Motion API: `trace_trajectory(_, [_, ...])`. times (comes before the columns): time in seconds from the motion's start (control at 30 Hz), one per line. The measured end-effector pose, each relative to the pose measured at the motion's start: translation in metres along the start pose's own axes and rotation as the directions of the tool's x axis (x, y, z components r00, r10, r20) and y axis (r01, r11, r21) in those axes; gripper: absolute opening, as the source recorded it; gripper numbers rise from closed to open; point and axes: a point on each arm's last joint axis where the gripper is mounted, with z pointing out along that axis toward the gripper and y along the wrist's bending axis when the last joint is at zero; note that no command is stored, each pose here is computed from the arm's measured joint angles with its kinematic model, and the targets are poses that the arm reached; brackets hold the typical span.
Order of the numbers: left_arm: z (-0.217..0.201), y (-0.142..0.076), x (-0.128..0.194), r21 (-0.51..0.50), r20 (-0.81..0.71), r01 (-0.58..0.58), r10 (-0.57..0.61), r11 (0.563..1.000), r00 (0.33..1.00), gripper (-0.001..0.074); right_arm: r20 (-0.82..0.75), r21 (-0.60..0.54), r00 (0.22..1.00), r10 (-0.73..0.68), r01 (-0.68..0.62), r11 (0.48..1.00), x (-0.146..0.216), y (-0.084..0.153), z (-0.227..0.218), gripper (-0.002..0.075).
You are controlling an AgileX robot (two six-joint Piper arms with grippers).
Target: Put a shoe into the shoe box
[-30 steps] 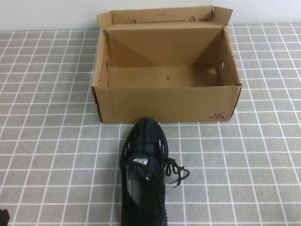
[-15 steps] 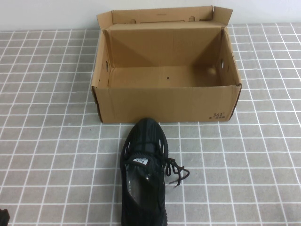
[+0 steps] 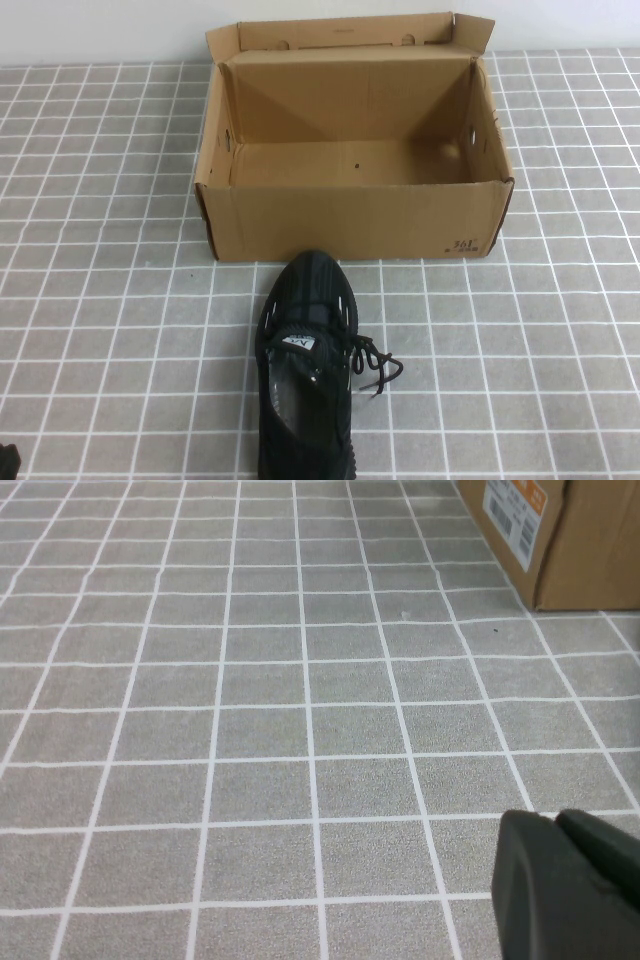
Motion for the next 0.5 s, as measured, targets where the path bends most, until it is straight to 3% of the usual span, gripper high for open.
trace_trajectory(0.17, [0.000, 0.000, 0.000, 0.000, 0.000, 0.000, 0.000, 1.000, 1.000, -0.0001, -0.083, -0.002, 0.992, 0.098, -0.098, 0.995, 0.005, 0.003, -0.001, -0.0017])
trace_trajectory(0.33, [0.000, 0.000, 0.000, 0.000, 0.000, 0.000, 0.000, 1.000, 1.000, -0.0001, -0.343, -0.060, 0.938, 0.046, -0.071, 0.996, -0.007, 0.039, -0.003, -0.0017])
trace_trajectory(0.5, [0.000, 0.000, 0.000, 0.000, 0.000, 0.000, 0.000, 1.000, 1.000, -0.0001, -0.664, -0.049, 0.742, -0.096, 0.085, 0.995, -0.028, 0.072, 0.010, -0.0017])
